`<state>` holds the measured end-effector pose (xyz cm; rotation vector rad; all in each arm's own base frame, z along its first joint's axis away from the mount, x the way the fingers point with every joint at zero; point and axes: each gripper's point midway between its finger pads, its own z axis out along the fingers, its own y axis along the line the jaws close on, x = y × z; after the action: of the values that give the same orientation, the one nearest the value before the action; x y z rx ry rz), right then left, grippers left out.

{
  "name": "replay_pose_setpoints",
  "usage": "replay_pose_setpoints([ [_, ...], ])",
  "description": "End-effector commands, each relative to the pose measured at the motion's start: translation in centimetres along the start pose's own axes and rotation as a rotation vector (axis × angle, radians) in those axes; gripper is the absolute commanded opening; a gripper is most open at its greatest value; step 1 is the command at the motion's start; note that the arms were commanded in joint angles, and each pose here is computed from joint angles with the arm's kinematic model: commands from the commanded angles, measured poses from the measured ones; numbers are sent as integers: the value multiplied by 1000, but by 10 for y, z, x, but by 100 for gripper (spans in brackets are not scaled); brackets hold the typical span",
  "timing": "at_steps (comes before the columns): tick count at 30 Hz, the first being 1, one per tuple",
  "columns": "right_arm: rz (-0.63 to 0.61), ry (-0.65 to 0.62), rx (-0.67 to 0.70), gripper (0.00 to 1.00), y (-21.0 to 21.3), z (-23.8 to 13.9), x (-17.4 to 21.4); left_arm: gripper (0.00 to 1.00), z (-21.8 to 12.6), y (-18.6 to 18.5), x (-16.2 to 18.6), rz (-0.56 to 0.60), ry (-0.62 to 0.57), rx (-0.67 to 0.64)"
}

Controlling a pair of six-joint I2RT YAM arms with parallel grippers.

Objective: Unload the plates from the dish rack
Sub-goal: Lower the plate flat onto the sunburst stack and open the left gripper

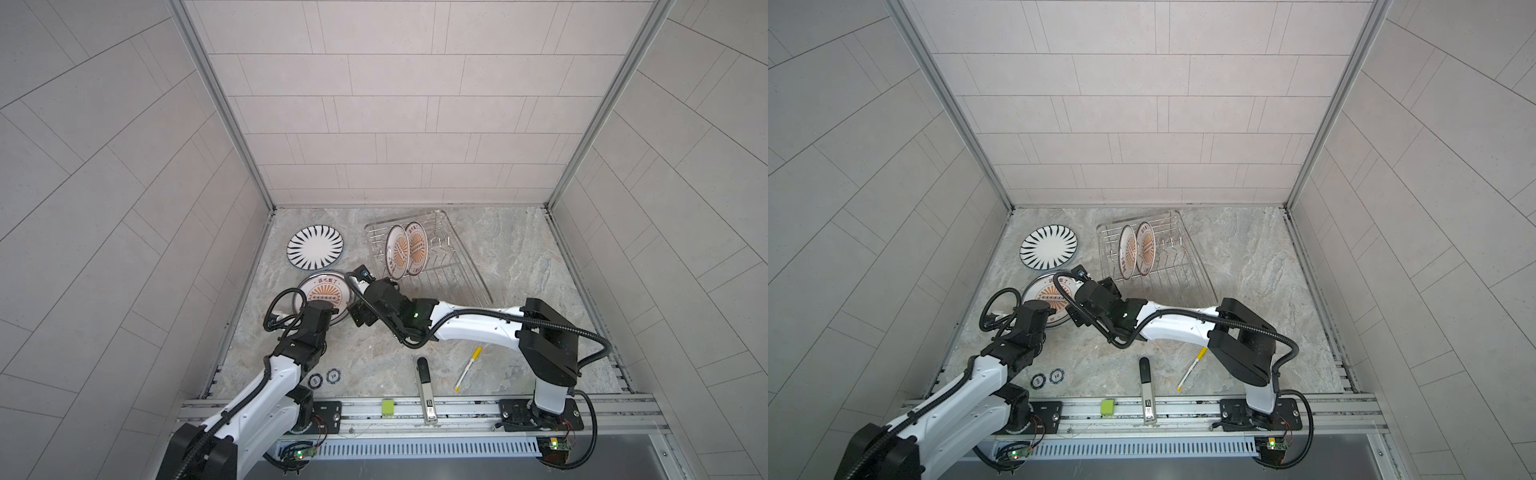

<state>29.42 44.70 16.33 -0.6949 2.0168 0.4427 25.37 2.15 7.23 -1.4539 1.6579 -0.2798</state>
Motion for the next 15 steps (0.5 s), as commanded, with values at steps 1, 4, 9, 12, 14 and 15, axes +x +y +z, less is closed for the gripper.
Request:
replay_pose_setpoints([
  [1,36,-72,5,95,-2,-16,-23,65,0,-2,-13,44,-67,-25],
  [4,39,-77,8,95,-3,-18,-22,58,2,0,-12,50,-69,-35],
  [9,43,-78,7,95,-4,-20,-21,57,0,3,-19,54,-106,-45],
  [12,48,-85,4,95,-4,-21,-21,57,-2,2,-21,53,-113,-40],
  [14,52,-99,-6,95,-4,-24,-24,57,-4,3,-25,56,-123,-41],
  [15,54,-105,-21,95,-2,-25,-24,58,-7,3,-28,62,-130,-37],
])
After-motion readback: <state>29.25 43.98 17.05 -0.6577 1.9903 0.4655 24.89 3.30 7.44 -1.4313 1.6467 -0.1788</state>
